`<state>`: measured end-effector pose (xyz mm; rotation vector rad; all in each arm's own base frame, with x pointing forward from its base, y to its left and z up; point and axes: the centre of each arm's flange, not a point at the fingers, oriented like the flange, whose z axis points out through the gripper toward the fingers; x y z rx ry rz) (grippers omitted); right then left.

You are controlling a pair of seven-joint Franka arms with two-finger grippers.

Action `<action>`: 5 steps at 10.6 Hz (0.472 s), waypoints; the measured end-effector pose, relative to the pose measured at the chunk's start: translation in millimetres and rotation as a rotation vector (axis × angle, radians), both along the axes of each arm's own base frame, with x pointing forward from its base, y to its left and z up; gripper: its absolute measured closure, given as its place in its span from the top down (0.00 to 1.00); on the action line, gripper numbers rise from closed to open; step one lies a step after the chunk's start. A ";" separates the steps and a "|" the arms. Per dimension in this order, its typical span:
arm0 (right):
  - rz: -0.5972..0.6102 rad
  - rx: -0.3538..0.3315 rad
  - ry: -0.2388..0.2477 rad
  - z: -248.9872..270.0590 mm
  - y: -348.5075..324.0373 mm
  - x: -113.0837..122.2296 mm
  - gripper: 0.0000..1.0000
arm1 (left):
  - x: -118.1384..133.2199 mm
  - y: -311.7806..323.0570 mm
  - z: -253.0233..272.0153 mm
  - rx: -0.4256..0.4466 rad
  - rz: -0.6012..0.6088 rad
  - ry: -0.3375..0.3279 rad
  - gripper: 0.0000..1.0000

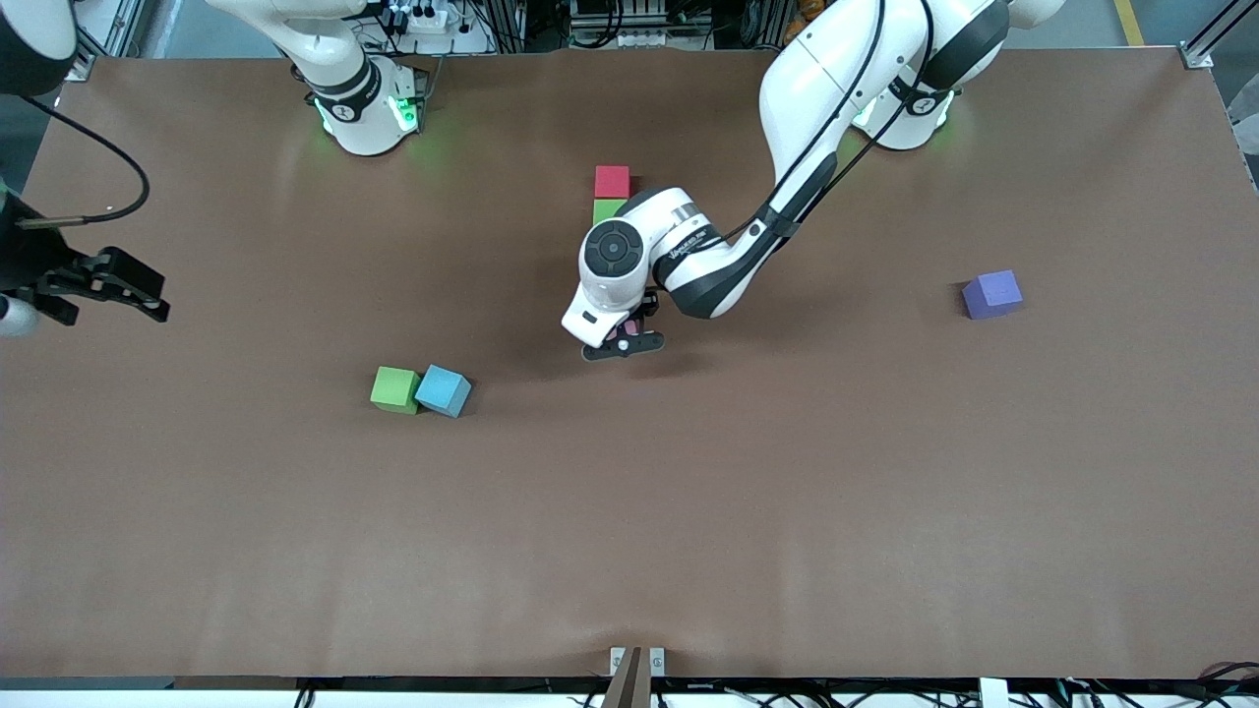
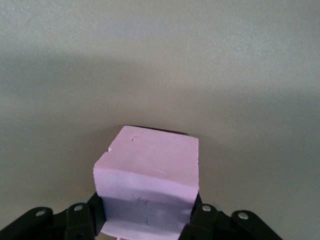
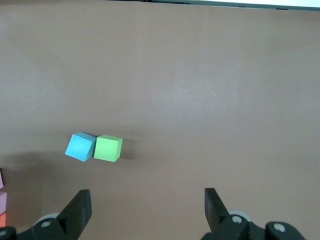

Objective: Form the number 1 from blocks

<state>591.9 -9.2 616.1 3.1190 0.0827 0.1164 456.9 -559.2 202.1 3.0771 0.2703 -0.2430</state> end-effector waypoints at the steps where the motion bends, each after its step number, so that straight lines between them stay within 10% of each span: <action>1: 0.004 0.000 0.004 -2.7 -5.7 0.3 1.00 | -1.4 -1.2 -0.3 0.003 -0.003 -0.002 0.63; 5: -0.110 0.012 -0.010 -18.6 4.7 4.2 1.00 | -3.4 -3.1 -0.7 0.007 -0.008 -0.005 0.63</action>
